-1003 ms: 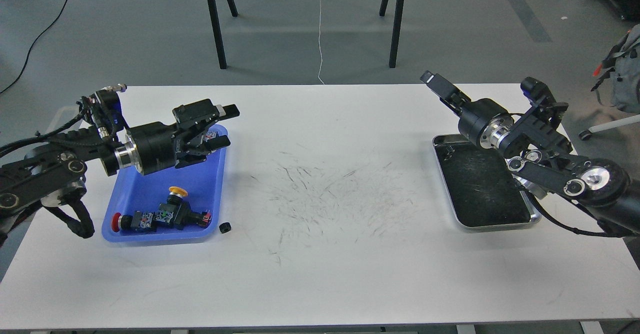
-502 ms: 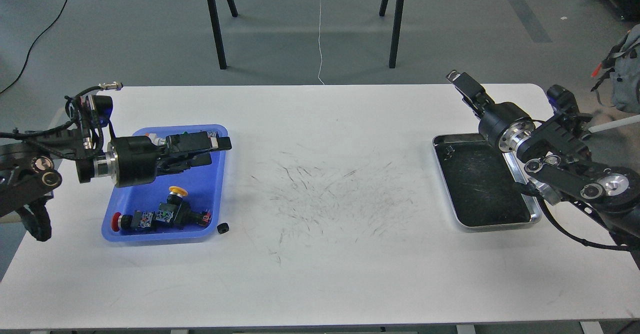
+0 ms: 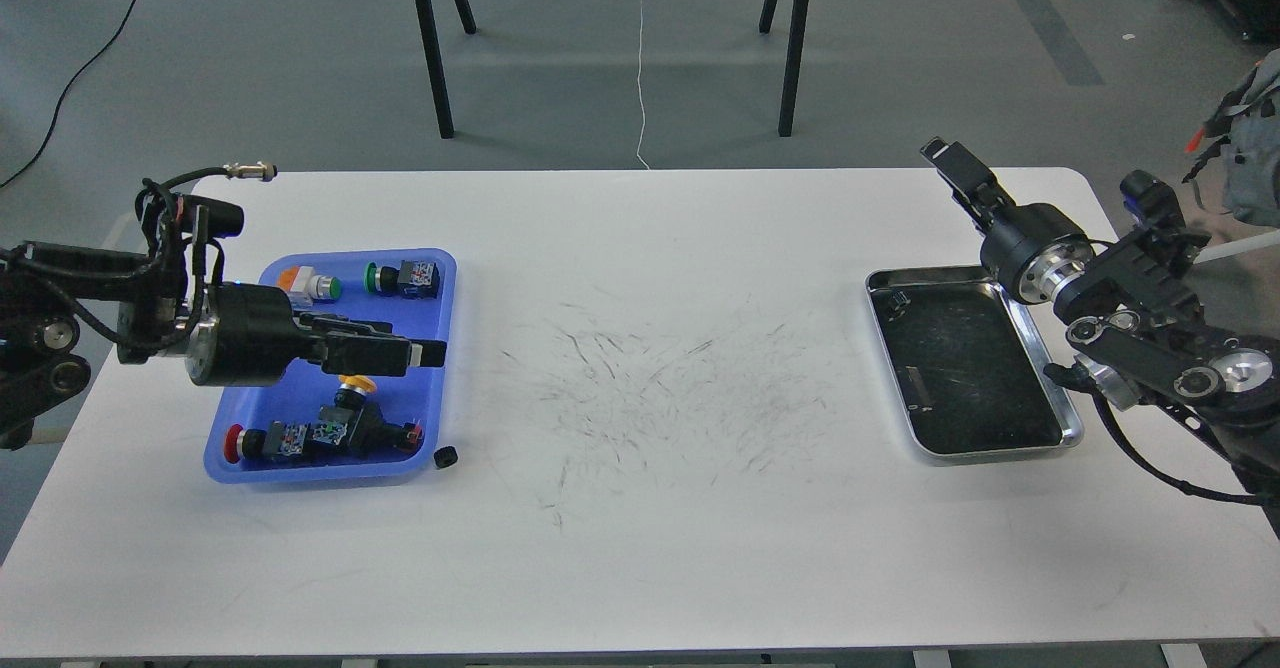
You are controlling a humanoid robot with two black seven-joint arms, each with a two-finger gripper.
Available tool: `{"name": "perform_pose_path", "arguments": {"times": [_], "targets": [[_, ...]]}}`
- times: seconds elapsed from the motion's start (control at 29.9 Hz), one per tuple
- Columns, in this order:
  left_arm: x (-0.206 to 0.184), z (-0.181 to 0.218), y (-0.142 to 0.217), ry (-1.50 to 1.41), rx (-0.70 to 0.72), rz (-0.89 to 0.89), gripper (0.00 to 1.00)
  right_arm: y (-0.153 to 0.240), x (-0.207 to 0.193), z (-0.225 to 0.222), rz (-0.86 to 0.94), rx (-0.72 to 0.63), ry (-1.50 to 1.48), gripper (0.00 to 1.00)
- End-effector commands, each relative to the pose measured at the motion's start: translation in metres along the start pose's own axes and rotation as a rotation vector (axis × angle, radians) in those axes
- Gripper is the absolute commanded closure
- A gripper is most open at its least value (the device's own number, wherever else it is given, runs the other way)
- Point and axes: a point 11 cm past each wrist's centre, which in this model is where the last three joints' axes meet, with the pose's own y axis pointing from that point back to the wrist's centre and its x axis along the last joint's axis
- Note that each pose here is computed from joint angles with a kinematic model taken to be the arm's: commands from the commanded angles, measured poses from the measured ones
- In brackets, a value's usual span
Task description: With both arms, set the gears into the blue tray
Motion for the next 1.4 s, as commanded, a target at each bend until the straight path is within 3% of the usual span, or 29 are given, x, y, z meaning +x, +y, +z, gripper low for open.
{"name": "perform_pose_path", "arguments": {"times": [0.0,0.2,0.6,0.84,0.9,1.2,1.37], "targets": [[-0.001,-0.002,-0.001,-0.091,0.039,-0.042,0.00,0.000,0.000,0.000,0.001,-0.001,0.001,0.16],[0.001,0.011,-0.019,-0.215,0.031,-0.089,0.00,0.000,0.002,0.003,0.007,-0.007,0.006,0.16],[0.048,0.024,-0.026,-0.255,0.012,-0.007,0.00,-0.002,0.002,0.003,0.011,-0.010,0.007,0.16],[0.033,-0.006,0.012,-0.197,0.109,-0.014,0.00,-0.001,0.002,0.005,0.010,-0.010,0.010,0.16],[0.046,0.001,0.015,-0.198,0.093,0.025,0.00,-0.001,0.002,0.004,0.010,-0.009,0.010,0.16],[0.013,0.022,-0.014,-0.196,-0.008,-0.051,0.00,-0.001,0.005,0.010,0.020,-0.022,0.015,0.16],[-0.004,0.022,-0.040,-0.499,0.068,-0.207,0.00,-0.001,0.004,0.010,0.018,-0.023,0.018,0.16]]}}
